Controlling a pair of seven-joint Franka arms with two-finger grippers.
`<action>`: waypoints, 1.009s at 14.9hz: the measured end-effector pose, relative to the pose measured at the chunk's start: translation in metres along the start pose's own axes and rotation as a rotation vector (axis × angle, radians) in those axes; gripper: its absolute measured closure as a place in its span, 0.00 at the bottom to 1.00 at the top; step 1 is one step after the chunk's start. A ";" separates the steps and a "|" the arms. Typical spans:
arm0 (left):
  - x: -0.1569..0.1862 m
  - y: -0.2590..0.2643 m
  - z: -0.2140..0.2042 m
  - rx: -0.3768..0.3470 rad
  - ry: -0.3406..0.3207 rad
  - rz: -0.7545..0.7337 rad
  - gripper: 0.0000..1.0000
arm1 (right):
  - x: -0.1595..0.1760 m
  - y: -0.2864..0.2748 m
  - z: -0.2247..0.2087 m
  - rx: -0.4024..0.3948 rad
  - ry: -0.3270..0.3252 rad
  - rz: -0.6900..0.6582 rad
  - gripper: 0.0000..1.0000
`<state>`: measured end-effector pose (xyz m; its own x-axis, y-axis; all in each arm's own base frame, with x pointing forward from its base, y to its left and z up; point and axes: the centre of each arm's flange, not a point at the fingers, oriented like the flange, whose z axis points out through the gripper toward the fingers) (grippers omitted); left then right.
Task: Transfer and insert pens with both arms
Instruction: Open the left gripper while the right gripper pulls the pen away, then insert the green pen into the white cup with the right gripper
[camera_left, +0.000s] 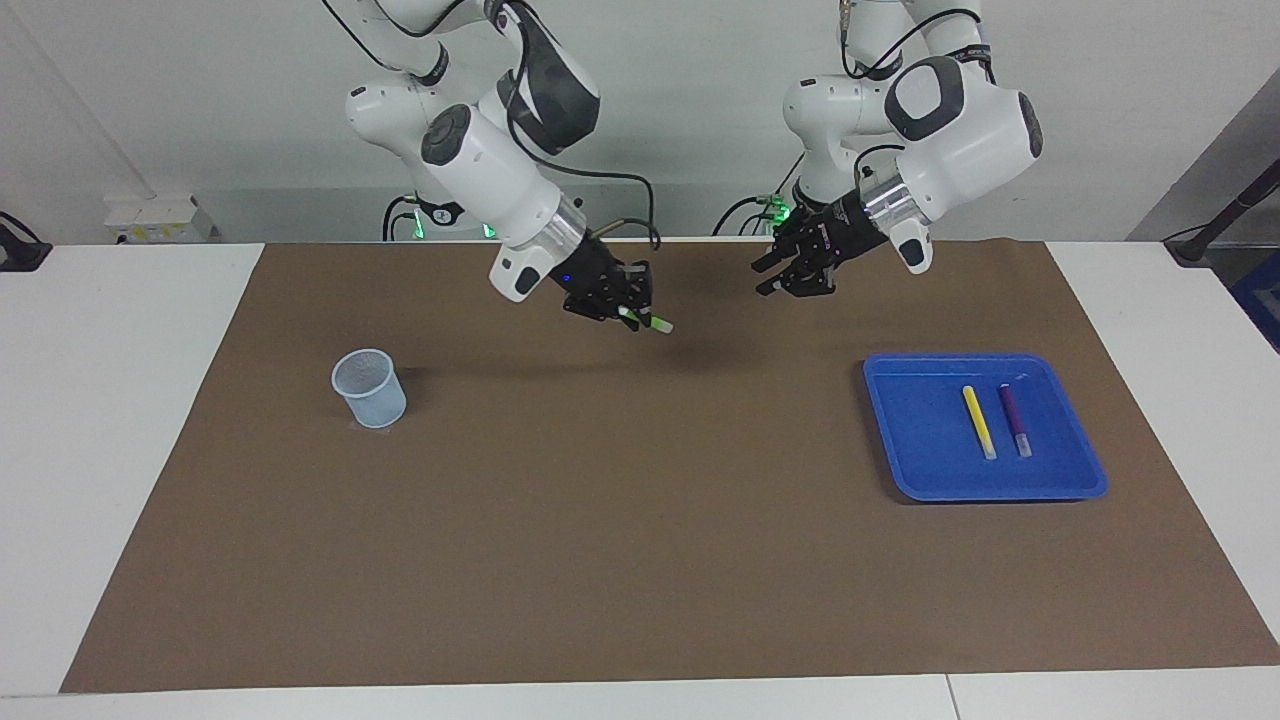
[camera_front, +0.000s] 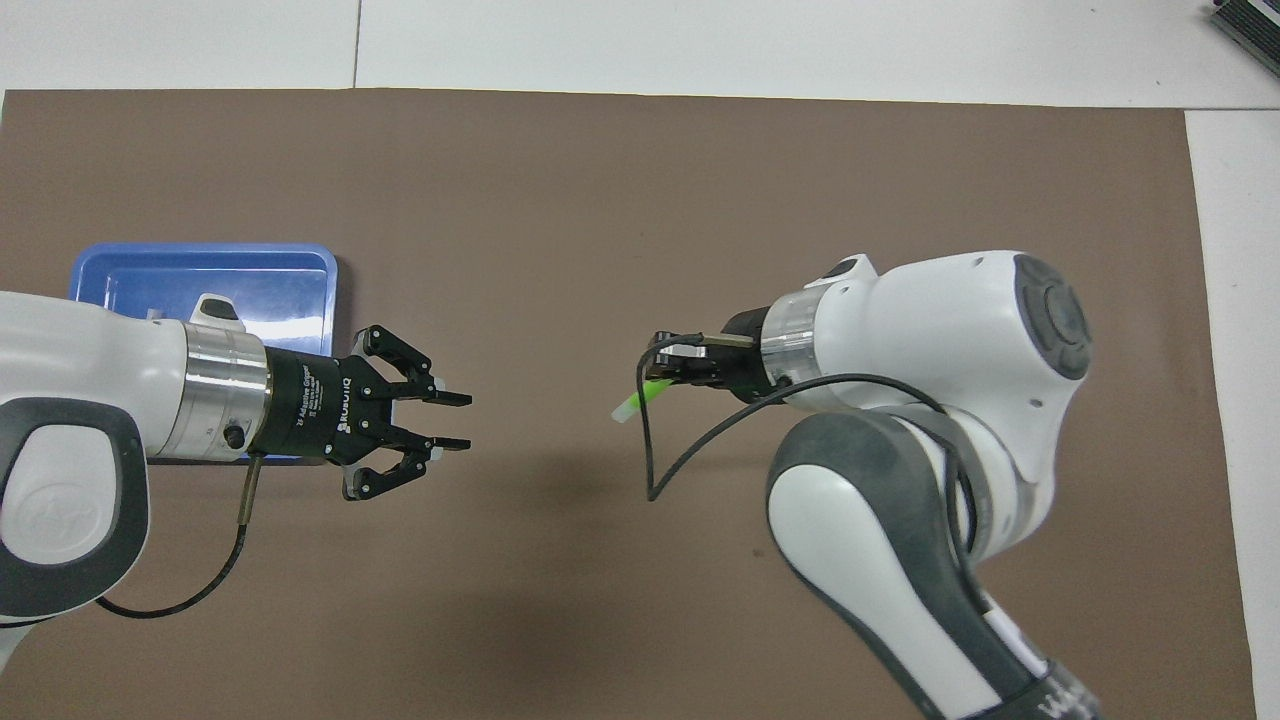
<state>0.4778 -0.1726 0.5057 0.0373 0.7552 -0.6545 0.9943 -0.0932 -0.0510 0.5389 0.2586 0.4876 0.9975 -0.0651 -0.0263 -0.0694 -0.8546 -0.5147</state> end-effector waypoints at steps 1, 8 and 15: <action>0.004 -0.001 0.000 0.012 0.036 0.064 0.60 | 0.004 0.016 -0.013 -0.035 -0.018 -0.043 0.81; 0.026 -0.005 -0.024 0.127 0.208 0.579 0.80 | 0.013 0.130 -0.103 -0.320 -0.179 -0.418 0.81; 0.083 -0.005 -0.089 0.139 0.224 0.628 0.60 | 0.029 0.176 -0.125 -0.591 -0.238 -0.732 0.81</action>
<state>0.4851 -0.0514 0.5184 0.6376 0.6452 -0.4209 0.7560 -0.6290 0.1811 0.5542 0.0418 0.5035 0.7673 0.6366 -0.0770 0.6404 -0.7671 0.0390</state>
